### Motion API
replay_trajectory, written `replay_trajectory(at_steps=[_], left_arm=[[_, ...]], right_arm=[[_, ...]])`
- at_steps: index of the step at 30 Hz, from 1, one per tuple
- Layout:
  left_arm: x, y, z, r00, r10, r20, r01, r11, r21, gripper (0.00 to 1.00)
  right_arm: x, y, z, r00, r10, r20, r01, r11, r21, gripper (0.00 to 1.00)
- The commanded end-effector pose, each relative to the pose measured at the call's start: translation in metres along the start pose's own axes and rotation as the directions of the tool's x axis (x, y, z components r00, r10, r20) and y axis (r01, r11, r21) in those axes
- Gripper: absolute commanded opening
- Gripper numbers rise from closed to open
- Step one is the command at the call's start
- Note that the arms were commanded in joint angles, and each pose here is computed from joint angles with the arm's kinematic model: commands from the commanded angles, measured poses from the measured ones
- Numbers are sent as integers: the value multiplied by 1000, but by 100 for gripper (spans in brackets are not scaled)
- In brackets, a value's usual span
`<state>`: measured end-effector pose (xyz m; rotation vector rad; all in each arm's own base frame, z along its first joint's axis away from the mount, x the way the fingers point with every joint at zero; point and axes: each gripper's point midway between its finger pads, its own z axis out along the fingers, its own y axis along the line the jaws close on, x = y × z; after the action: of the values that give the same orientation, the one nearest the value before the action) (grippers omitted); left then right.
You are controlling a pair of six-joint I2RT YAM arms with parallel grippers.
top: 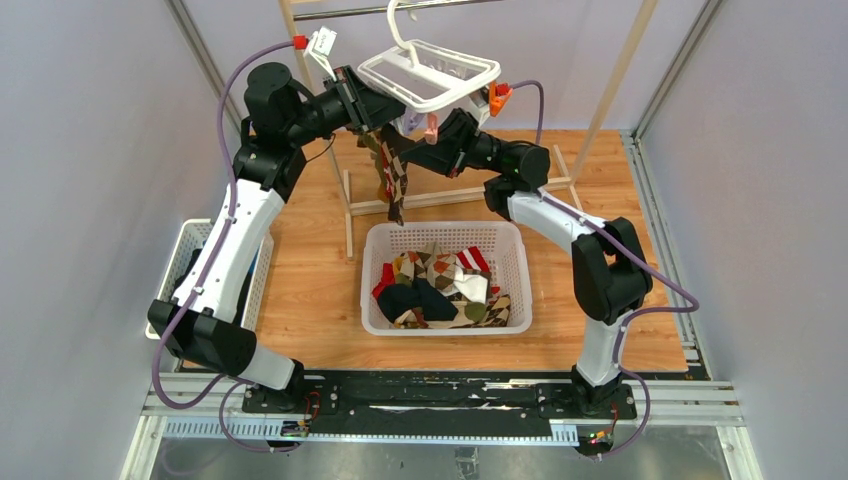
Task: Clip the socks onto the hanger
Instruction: Adjust the sock at the center of the board.
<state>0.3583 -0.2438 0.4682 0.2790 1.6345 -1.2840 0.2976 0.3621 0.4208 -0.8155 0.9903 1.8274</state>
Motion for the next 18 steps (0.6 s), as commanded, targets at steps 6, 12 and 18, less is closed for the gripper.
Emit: replay_trajectory(at_steps=[6,12,18], left_arm=[[8,-14,-5,999,-13,-47,15,998,58,0],[10,-12,-5,999,-16,-52,19,998,56,0],[10,-11,-5,999,-11,-52,14,998,54,0]], right_arm=[[-24,-19,-20,979,-110,171,92,990,109,0],[-29,-23,-24,971,-128,204,100,985,143,0],[-32,-22,-25,967,-125,222,93,984,149,0]])
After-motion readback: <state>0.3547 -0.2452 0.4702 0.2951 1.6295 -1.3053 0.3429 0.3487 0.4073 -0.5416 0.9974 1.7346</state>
